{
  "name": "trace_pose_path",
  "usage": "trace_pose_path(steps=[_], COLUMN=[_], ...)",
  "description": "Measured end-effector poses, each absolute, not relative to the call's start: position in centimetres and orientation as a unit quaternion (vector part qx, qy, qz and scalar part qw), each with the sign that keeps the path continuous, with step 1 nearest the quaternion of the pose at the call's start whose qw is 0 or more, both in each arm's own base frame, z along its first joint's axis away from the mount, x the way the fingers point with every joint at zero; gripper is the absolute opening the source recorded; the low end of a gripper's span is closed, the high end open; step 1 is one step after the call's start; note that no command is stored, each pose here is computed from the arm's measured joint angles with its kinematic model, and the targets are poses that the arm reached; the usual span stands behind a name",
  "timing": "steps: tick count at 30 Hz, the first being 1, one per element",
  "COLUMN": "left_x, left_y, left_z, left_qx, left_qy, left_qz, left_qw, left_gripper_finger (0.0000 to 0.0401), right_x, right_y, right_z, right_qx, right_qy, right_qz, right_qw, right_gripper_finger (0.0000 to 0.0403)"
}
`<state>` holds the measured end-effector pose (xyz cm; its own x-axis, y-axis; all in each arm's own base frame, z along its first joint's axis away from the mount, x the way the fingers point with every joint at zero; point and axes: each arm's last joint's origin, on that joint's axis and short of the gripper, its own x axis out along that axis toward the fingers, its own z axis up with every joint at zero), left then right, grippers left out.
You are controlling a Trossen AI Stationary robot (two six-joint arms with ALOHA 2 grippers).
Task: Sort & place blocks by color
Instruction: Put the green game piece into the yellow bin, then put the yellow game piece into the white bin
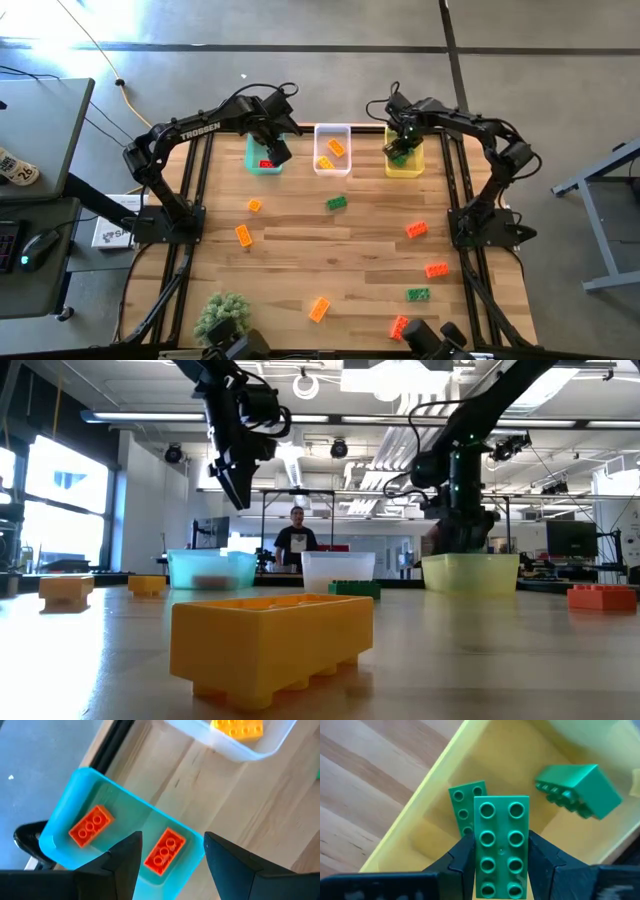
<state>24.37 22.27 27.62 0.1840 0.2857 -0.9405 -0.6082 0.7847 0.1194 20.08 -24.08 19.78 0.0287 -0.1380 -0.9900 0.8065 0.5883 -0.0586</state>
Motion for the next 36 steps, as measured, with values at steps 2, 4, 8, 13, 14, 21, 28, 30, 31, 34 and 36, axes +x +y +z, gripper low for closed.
trace_pose_path(steps=[2,4,8,13,14,21,28,30,31,34,36], left_x=[24.5,24.6,24.6,24.6,24.6,24.5,24.2,24.1,24.1,24.2,24.5], left_y=[22.4,22.4,22.5,22.5,22.5,22.4,22.0,21.7,21.5,20.7,20.1], left_z=[27.7,27.7,27.7,27.7,27.7,27.7,27.5,27.4,27.4,27.3,27.2], left_qx=[-0.140,-0.141,-0.142,-0.143,-0.146,-0.178,-0.276,-0.294,-0.301,-0.316,-0.319], left_qy=[0.558,0.555,0.554,0.553,0.552,0.543,0.522,0.524,0.526,0.536,0.541], left_qz=[0.299,0.301,0.303,0.303,0.305,0.326,0.385,0.395,0.398,0.402,0.401], left_qw=[0.761,0.763,0.763,0.763,0.762,0.753,0.709,0.695,0.689,0.672,0.667], left_gripper_finger=[0.0200,0.0200,0.0200,0.0200,0.0200,0.0200,0.0200,0.0200,0.0200,0.0200,0.0200], right_x=[20.1,20.1,20.2,20.2,20.1,20.2,21.1,21.3,21.5,21.9,22.2], right_y=[-24.1,-24.2,-24.4,-24.3,-24.3,-24.2,-25.0,-25.1,-25.0,-25.0,-24.9], right_z=[19.5,19.4,19.4,19.4,19.4,19.8,23.1,24.0,24.3,25.3,25.9], right_qx=[0.284,0.283,0.270,0.278,0.280,0.302,0.293,0.292,0.287,0.275,0.269], right_qy=[0.602,0.603,0.600,0.599,0.600,0.585,0.545,0.541,0.541,0.541,0.538], right_qz=[-0.358,-0.359,-0.373,-0.370,-0.368,-0.377,-0.385,-0.381,-0.379,-0.372,-0.372], right_qw=[0.655,0.654,0.654,0.653,0.653,0.651,0.684,0.691,0.694,0.703,0.706], right_gripper_finger=[0.0109,0.0109,0.0129,0.0228,0.0240,0.0258,0.0259,0.0260,0.0260,0.0260,0.0260])
